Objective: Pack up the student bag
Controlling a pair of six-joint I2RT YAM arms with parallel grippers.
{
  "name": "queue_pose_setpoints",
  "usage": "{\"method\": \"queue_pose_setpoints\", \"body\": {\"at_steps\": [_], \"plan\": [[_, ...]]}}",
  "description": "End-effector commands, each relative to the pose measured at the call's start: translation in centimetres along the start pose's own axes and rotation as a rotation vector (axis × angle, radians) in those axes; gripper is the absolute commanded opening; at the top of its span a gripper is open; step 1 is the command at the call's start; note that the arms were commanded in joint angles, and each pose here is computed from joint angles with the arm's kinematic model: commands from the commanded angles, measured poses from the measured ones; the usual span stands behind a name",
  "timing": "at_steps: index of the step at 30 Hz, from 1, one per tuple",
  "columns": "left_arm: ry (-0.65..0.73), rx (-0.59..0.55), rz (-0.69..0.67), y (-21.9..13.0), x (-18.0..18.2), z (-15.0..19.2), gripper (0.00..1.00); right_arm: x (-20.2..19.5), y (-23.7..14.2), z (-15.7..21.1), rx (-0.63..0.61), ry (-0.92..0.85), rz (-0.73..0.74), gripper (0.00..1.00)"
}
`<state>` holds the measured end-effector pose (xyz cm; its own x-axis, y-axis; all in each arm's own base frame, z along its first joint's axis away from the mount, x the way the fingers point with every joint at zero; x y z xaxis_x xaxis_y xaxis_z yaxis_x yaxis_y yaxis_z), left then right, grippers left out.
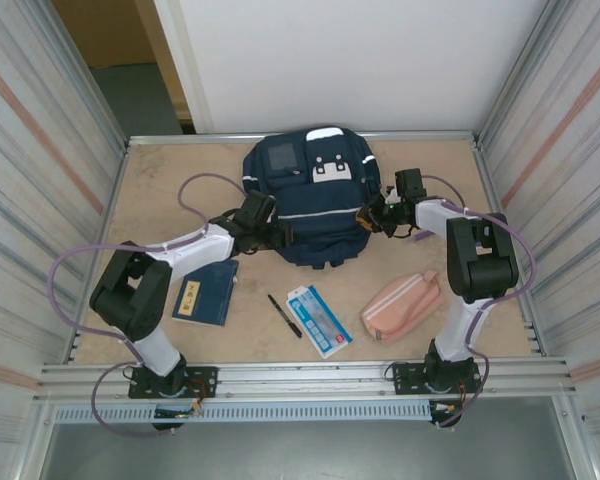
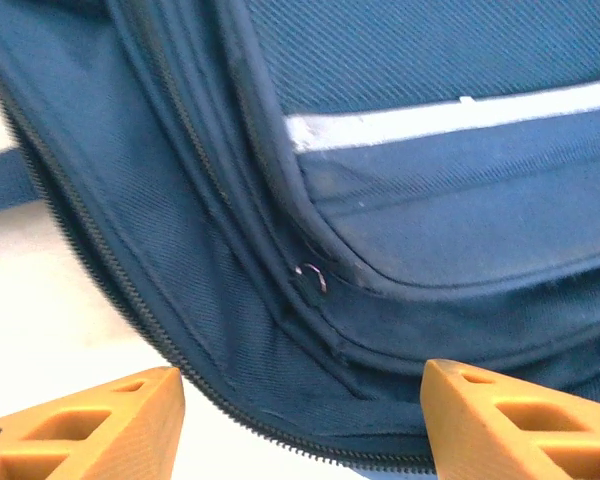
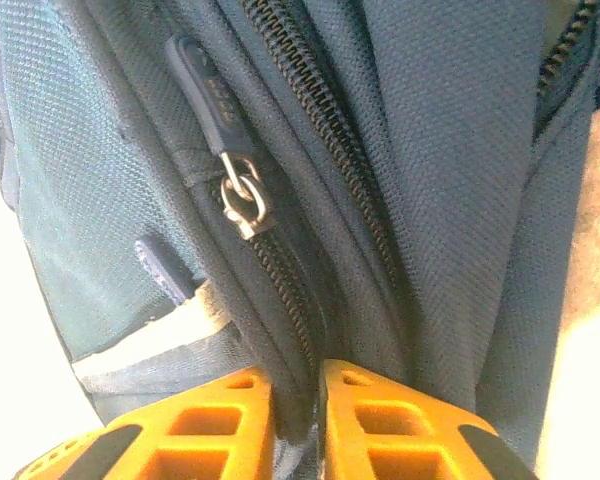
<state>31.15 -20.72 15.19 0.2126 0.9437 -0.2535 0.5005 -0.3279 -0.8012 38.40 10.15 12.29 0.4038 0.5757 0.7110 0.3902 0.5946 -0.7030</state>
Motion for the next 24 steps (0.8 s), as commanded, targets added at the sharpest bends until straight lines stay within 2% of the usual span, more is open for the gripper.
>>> {"method": "queue_pose_setpoints", "body": {"at_steps": [1, 6, 9, 12, 19, 22, 24], "plan": [[0.001, -0.047, 0.131, -1.1, -1.6, -1.4, 0.63, 1.3, 0.1, 1.3, 0.040, -0.048, -0.046, 0.07], [0.093, -0.117, 0.181, -4.9, -1.9, -1.1, 0.63, 3.8, -2.2, 4.3, 0.061, -0.053, -0.049, 0.00], [0.211, -0.174, 0.206, -7.3, -2.4, -0.7, 0.62, 5.4, -4.6, 5.7, 0.040, -0.051, -0.066, 0.00], [0.386, -0.241, 0.254, -9.1, -4.0, -0.3, 0.63, 6.9, -6.9, 6.5, 0.029, -0.031, -0.105, 0.00], [0.869, -0.366, 0.229, -9.5, -7.2, 1.8, 0.68, 9.4, -9.6, 7.4, 0.008, -0.010, -0.178, 0.00], [0.989, -0.445, 0.193, -9.2, -7.4, 1.9, 0.71, 9.5, -10.1, 7.7, 0.008, 0.002, -0.186, 0.00], [1.032, -0.453, 0.185, -8.9, -7.4, 2.0, 0.72, 9.6, -10.4, 7.7, 0.004, 0.009, -0.191, 0.00]]}}
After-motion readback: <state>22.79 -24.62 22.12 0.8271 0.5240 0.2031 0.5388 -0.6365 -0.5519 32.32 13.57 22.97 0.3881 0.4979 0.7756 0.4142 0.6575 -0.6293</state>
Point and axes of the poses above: each hand's point on the last joint's axis, 136 mm out from that joint toward the fingers, its own y axis out along the fingers, its own x axis along the line the jaws close on, z = x × y, the point moved 9 cm from there along -y, back along the fingers, and after that the axes turned 4 degrees about y, right-handed, at the moved point
